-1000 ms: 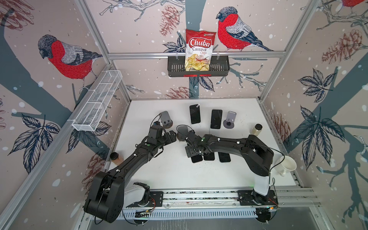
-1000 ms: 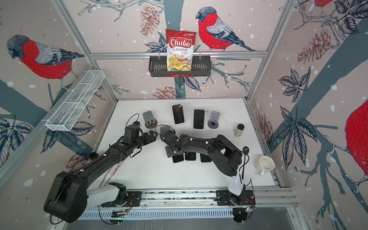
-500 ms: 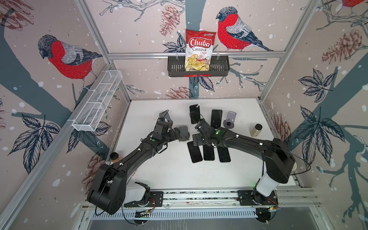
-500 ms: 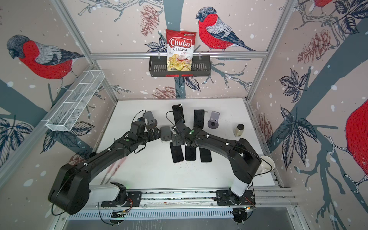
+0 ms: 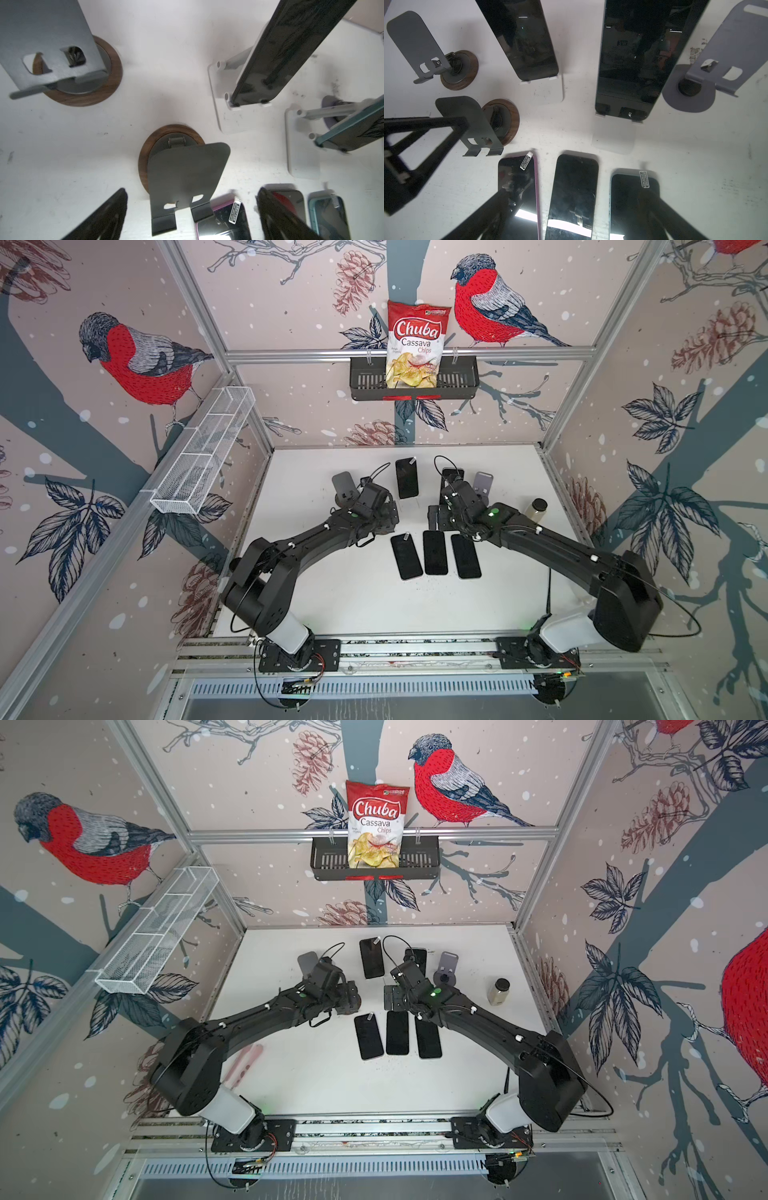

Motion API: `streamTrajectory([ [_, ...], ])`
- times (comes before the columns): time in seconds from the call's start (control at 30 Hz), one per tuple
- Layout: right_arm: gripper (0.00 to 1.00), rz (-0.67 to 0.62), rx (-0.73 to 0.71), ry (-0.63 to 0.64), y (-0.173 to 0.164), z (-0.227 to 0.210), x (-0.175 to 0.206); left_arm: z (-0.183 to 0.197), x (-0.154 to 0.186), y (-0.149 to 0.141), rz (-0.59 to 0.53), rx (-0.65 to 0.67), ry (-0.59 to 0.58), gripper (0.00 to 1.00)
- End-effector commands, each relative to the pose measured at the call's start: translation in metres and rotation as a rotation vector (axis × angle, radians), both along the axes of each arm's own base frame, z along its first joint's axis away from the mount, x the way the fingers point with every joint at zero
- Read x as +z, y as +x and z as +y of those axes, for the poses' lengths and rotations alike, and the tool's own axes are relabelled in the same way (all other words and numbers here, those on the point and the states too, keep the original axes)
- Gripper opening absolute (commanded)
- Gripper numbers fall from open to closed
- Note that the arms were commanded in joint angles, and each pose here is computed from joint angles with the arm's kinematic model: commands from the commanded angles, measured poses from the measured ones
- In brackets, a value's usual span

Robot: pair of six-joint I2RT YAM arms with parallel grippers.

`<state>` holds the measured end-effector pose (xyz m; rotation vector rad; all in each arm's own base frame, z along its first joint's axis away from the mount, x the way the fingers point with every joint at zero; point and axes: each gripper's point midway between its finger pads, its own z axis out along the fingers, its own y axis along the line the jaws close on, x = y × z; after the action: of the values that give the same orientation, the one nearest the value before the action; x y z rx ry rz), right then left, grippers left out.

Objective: Remove the phone from the phone stand
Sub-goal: Pick up the phone stand from the center of the table.

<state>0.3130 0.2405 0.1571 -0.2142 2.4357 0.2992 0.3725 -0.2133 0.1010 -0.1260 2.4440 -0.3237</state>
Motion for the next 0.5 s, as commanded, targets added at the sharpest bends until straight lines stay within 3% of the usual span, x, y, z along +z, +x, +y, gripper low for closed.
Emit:
streamTrajectory([
  [0.0, 0.99, -0.023, 0.031, 0.034, 0.0, 0.004, 0.006, 0.004, -0.01, 0.006, 0.019, 0.046, 0.085, 0.96],
  [0.47, 0.99, -0.002, 0.072, 0.084, -0.006, 0.012, -0.002, 0.008, -0.035, 0.019, 0.041, 0.118, 0.17, 0.8],
])
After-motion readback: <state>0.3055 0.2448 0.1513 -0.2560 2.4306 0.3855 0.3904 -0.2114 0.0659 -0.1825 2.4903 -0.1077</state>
